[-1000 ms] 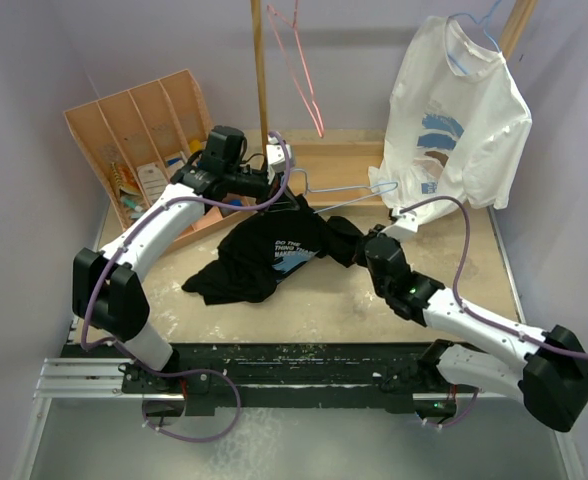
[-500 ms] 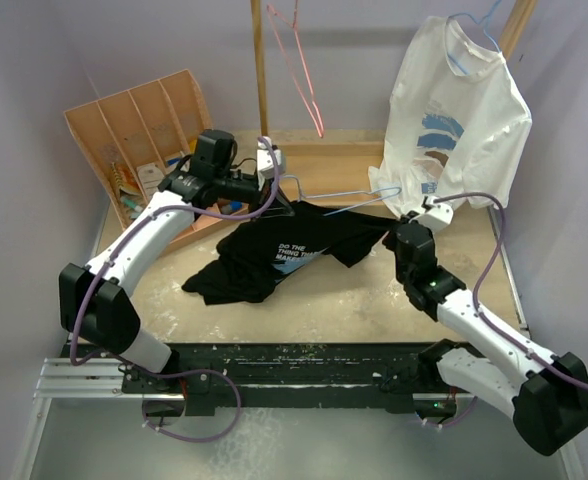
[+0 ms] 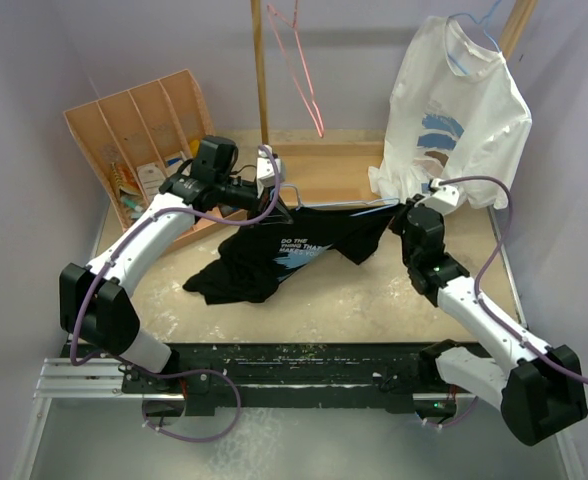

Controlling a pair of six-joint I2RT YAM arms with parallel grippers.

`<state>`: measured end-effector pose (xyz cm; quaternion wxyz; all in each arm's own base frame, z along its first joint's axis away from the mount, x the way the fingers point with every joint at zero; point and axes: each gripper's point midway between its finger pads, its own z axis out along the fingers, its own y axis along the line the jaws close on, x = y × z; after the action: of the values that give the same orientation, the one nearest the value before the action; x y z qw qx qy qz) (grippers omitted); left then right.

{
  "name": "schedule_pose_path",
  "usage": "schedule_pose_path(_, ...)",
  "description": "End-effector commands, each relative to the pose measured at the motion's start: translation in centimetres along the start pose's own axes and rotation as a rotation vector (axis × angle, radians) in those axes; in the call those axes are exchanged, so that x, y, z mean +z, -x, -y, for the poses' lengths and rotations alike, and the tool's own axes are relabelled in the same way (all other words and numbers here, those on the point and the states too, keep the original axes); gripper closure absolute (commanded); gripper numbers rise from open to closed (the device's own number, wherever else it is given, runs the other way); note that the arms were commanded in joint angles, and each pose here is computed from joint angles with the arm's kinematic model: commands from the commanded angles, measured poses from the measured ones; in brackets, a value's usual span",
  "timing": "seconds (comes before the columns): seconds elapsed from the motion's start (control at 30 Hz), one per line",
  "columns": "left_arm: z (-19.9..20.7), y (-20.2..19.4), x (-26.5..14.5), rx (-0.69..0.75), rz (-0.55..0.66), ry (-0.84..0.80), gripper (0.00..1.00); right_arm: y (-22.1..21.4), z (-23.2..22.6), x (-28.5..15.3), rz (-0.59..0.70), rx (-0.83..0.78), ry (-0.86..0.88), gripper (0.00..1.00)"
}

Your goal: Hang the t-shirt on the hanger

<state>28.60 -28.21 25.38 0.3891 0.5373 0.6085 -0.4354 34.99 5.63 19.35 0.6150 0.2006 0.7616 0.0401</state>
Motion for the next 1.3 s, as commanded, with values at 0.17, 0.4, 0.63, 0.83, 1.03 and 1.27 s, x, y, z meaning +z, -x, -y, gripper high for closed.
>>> schedule_pose_path(0.17, -0.4, 0.0, -1.1, 0.029, -0.012, 0.039, 1.0, 7.3, 1.3, -1.2, 0.182, -0.005, -0.078, 1.0)
schedule_pose_path(0.4, -1.2, 0.1, -1.1, 0.036, -0.02, 0.063, 1.0, 9.9, 1.1, -2.0, 0.227, -0.02, -0.078, 1.0)
schedule_pose_path(0.63, -3.1, 0.6, -0.7, 0.027, -0.022, 0.111, 1.0, 12.2, 0.7, -3.3, 0.257, -0.041, -0.064, 1.0)
schedule_pose_path(0.83, -5.4, 3.9, -0.5, 0.03, 0.014, 0.154, 1.0, 15.4, 0.1, -4.4, 0.291, -0.072, -0.054, 1.0)
schedule_pose_path(1.03, -5.5, 6.7, 1.7, 0.056, 0.034, 0.142, 1.0, 17.9, -2.4, -4.8, 0.305, -0.094, 0.031, 1.0)
schedule_pose_path(1.27, -5.0, 10.1, 4.2, 0.078, 0.076, 0.12, 1.0, 18.0, -5.2, -4.7, 0.284, -0.095, 0.112, 1.0)
